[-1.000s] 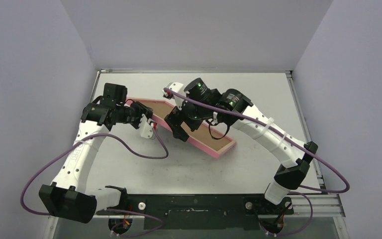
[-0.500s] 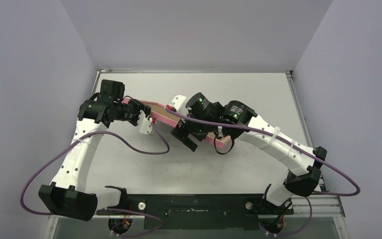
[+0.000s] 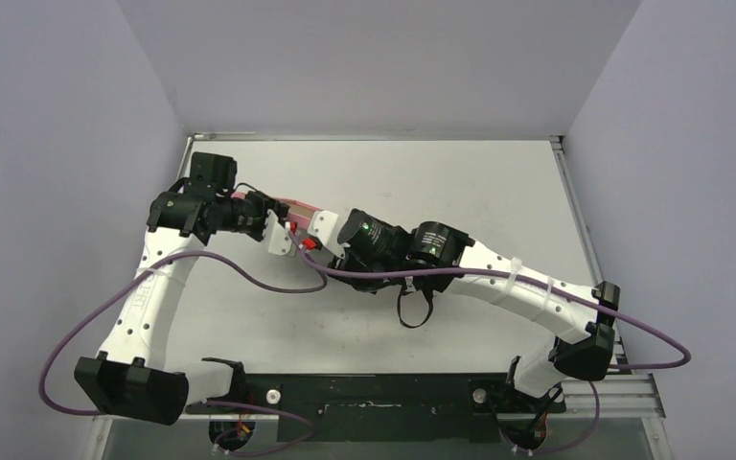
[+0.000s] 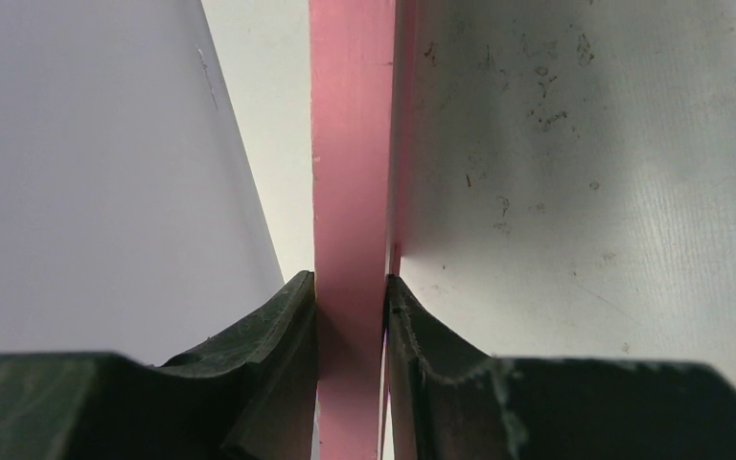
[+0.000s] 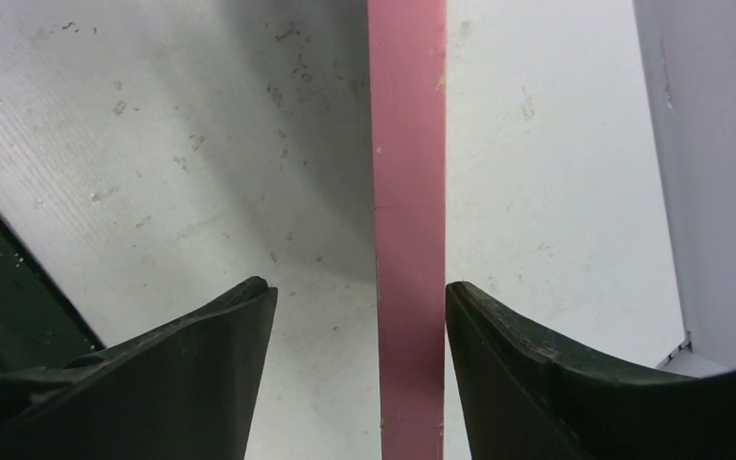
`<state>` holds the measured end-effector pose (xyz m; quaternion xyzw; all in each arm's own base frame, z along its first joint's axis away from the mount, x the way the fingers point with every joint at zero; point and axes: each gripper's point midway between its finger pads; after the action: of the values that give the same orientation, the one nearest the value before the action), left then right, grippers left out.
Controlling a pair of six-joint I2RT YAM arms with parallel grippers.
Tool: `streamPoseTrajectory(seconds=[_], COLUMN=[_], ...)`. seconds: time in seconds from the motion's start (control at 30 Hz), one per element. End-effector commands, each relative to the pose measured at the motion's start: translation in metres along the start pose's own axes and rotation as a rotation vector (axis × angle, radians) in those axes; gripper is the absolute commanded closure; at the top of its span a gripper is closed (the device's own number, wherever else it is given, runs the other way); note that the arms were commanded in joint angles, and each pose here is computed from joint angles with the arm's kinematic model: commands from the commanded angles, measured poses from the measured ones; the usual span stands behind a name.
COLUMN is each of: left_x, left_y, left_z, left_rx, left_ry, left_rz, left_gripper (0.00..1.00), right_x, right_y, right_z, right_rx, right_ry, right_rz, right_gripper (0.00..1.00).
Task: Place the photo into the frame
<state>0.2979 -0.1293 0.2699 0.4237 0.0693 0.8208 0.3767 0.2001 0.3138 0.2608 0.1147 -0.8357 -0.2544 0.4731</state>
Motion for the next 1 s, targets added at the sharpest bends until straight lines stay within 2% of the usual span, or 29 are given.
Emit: streamPoseTrajectory(seconds=[0.0, 0.07, 0.1, 0.27, 0.37, 0.4, 0.43, 0.47, 0.57, 0.7, 0.8, 0.87, 0.97], left_x=[0.026, 0.026, 0.027, 0.029, 0.032, 0.034, 0.037, 0.04, 0.051, 0.062, 0.083, 0.096, 0.107], left_y=[0.032, 0.032, 0.032, 0.031, 0.033, 0.034, 0.036, 0.037, 0.037, 0.03, 0.017, 0.006, -0.022], left_z=[0.045, 0.045, 0.045, 0.045, 0.049, 0.056, 0.061, 0.065, 0.08, 0.084, 0.093, 0.1, 0.106], left_rx=[-0.076, -0.077, -0.076, -0.077, -0.067, -0.062, -0.042, -0.023, 0.037, 0.152, 0.297, 0.396, 0.603], left_ry=[0.163, 0.165, 0.166, 0.184, 0.209, 0.241, 0.269, 0.293, 0.387, 0.436, 0.514, 0.56, 0.609], left_rz=[-0.095, -0.097, -0.101, -0.11, -0.118, -0.125, -0.135, -0.149, -0.193, -0.234, -0.283, -0.315, -0.349], left_gripper=[1.0, 1.0, 1.0, 1.0, 1.0, 0.96, 0.81, 0.6, 0.43, 0.27, 0.21, 0.12, 0.1], right_x=[0.018, 0.015, 0.012, 0.01, 0.008, 0.01, 0.012, 0.014, 0.024, 0.023, 0.013, 0.007, -0.003], right_y=[0.02, 0.02, 0.019, 0.017, 0.02, 0.025, 0.03, 0.037, 0.06, 0.077, 0.08, 0.081, 0.081], right_z=[-0.029, -0.03, -0.03, -0.03, -0.034, -0.038, -0.041, -0.044, -0.054, -0.063, -0.086, -0.096, -0.107], right_rx=[0.044, 0.069, 0.083, 0.119, 0.099, 0.075, 0.052, 0.026, -0.047, -0.141, -0.311, -0.383, -0.503], right_ry=[-0.14, -0.143, -0.144, -0.154, -0.176, -0.19, -0.193, -0.193, -0.174, -0.137, -0.111, -0.105, -0.102], right_rz=[-0.076, -0.062, -0.051, -0.065, -0.079, -0.091, -0.104, -0.122, -0.193, -0.231, -0.243, -0.255, -0.275], right_gripper=[0.4, 0.54, 0.57, 0.59, 0.68, 0.72, 0.74, 0.76, 0.82, 0.83, 0.81, 0.83, 0.84])
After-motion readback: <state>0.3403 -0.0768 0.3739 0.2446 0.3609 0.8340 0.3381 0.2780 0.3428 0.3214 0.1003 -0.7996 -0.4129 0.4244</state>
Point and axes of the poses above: each gripper's point midway between its finger pads, its own x axis back along the fingers, its own z axis along the line the jaws close on, y = z × x, and after that the axes turned 4 degrees about x, right-handed
